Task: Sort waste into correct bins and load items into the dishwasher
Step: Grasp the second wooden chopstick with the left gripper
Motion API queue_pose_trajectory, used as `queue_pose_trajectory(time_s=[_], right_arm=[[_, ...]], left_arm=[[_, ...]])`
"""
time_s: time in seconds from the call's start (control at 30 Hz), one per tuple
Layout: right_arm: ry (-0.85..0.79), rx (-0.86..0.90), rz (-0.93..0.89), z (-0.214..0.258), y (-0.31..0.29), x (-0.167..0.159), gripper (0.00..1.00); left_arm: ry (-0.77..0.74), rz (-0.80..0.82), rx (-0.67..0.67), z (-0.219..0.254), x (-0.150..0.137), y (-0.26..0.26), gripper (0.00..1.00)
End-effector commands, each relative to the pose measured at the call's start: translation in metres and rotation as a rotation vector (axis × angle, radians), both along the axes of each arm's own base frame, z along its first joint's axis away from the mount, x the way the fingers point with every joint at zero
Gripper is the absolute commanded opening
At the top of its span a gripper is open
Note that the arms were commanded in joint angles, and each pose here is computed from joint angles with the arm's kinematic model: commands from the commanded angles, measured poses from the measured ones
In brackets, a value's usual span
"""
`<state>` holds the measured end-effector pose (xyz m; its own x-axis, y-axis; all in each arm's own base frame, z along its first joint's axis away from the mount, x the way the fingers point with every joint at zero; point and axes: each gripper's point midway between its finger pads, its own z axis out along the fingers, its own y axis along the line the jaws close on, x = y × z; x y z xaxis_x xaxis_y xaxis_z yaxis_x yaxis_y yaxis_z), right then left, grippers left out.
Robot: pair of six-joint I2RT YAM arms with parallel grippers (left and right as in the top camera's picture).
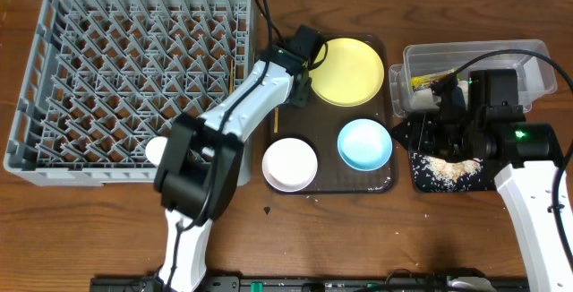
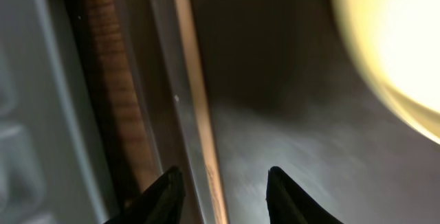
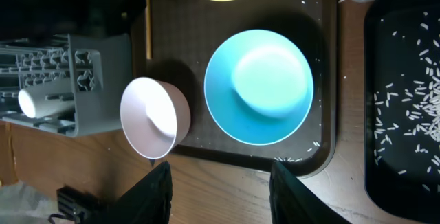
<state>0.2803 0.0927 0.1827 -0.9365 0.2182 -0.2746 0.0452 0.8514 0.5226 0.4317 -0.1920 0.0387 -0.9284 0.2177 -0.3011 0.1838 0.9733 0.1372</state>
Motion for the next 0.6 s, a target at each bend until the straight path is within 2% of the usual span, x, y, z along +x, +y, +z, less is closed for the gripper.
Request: queue_pose_trajectory(time_s=[0.0, 0.23, 0.4, 0.57], right_arm=[[-0.036, -0.008, 0.006, 0.008, -0.003, 0.003, 0.44], [-0.032, -0.008, 0.005, 0.008, -0.003, 0.002, 0.44], [-0.032, -0.008, 0.005, 0.008, -0.003, 0.002, 0.43], [-0.032, -0.008, 0.005, 0.008, -0.003, 0.002, 0.43]], left_arm=[[-0.026, 0.028, 0.054, -0.011, 0.012, 0.011, 0.4], [0.034, 0.04, 0.055, -0.049, 0.008, 0.009, 0.4], [0.171, 0.028, -0.126, -0.071, -0.014, -0.022, 0.39], [0.248, 0.006, -0.274, -0.071, -0.026, -0.048, 0.35]])
